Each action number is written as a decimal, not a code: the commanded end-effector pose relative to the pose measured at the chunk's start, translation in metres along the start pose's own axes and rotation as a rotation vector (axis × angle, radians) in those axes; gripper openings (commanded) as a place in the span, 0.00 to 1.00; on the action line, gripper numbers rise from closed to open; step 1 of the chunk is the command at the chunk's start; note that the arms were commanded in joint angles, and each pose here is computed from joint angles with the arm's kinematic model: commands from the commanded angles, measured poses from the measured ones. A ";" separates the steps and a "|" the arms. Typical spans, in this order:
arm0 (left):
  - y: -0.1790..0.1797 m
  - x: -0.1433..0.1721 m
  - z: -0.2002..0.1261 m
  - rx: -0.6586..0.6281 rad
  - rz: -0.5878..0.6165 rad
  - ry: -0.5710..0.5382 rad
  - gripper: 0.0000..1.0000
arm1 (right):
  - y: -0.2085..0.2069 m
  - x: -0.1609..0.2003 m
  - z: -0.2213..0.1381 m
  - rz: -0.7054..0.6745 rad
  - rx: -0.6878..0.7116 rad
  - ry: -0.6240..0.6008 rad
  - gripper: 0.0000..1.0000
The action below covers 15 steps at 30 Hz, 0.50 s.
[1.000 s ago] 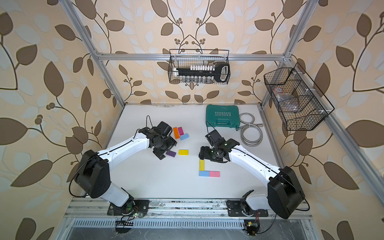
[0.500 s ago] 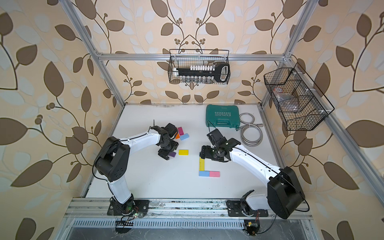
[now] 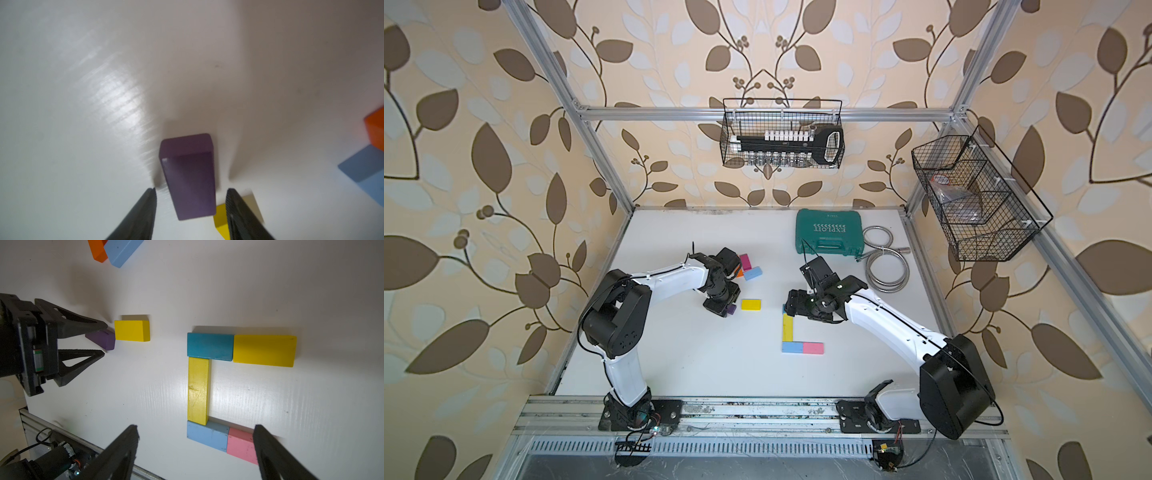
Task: Assemble the letter c with building blocks
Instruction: Assemble the building block at the center of the board.
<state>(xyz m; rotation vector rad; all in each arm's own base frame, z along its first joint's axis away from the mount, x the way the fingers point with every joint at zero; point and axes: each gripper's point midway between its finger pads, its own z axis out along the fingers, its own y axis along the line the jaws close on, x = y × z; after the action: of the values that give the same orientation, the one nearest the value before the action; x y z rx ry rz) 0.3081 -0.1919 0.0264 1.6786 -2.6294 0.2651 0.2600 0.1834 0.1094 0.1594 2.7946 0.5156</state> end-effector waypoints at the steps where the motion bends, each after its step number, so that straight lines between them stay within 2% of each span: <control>1: 0.001 -0.001 0.003 -0.011 -0.035 0.015 0.51 | 0.004 -0.002 -0.005 -0.013 -0.022 -0.008 0.85; 7: -0.002 0.002 0.007 -0.005 -0.057 0.027 0.40 | 0.006 -0.003 -0.006 -0.012 -0.027 -0.009 0.85; 15: -0.005 0.006 0.010 0.006 -0.094 0.049 0.36 | 0.005 -0.004 -0.007 -0.010 -0.024 -0.012 0.85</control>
<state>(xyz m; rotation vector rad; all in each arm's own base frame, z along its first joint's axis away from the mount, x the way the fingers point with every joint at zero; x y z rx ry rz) 0.3117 -0.2013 0.0212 1.7289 -2.5562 0.3129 0.2593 0.1845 0.1096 0.1572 2.7974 0.5244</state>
